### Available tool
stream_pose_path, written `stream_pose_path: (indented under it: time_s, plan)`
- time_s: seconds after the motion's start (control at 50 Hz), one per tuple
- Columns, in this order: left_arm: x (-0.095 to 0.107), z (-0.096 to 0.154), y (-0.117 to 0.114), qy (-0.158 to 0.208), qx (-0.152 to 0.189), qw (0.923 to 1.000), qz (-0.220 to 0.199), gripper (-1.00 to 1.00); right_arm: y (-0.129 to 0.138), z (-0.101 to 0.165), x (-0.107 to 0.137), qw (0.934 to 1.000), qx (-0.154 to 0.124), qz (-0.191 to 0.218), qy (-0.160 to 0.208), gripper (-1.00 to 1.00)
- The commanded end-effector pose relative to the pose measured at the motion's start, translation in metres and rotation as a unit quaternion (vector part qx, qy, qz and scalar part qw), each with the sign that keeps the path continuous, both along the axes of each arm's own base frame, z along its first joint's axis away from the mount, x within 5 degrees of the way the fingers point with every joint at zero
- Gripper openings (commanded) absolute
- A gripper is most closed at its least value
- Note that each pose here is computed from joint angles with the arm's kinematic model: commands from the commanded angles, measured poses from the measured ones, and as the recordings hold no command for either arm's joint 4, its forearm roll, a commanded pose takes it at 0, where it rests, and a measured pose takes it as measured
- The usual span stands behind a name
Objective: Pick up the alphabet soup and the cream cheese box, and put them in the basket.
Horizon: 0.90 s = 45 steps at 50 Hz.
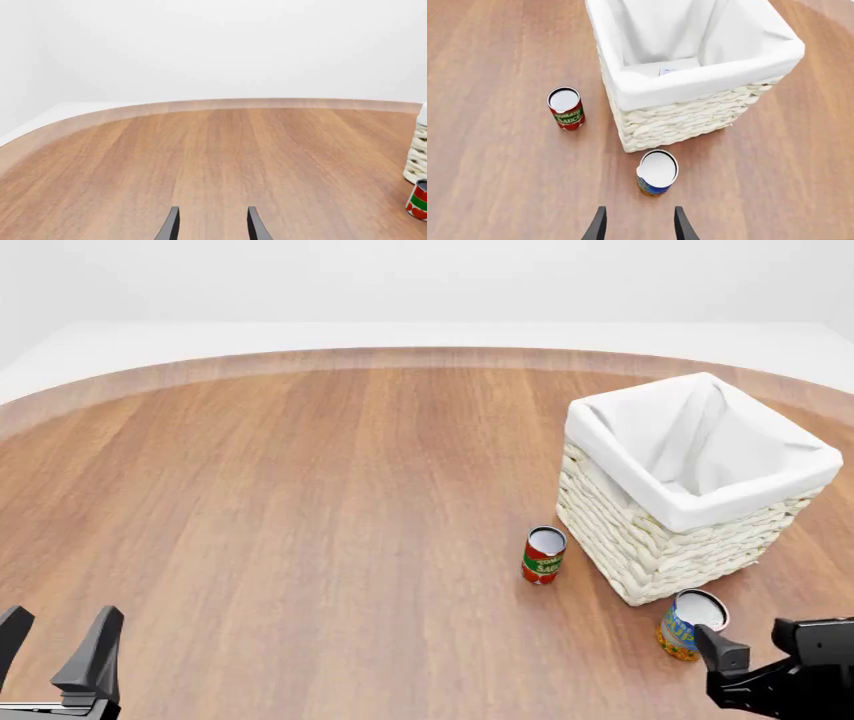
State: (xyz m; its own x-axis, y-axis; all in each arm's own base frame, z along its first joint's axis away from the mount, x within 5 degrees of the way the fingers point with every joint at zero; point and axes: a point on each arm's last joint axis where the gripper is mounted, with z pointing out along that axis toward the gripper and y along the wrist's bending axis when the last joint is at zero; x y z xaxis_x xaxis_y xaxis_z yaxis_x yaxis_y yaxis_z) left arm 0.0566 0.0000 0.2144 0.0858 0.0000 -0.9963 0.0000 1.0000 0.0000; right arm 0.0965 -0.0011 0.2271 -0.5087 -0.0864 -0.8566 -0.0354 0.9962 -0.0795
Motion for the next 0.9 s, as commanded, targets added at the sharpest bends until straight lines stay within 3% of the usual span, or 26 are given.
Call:
stream_pose_path:
  time_s: [0.02, 0.9]
  plan:
    - [0.0, 0.0, 0.0, 0.0, 0.0, 1.0, 0.0, 1.0, -0.001, -0.012, 0.005, 1.0, 0.001, -0.005, 0.005, 1.0]
    - [0.0, 0.0, 0.0, 0.0, 0.0, 1.0, 0.0, 1.0, -0.01, -0.041, 0.034, 0.9992, -0.007, -0.03, 0.024, 1.0]
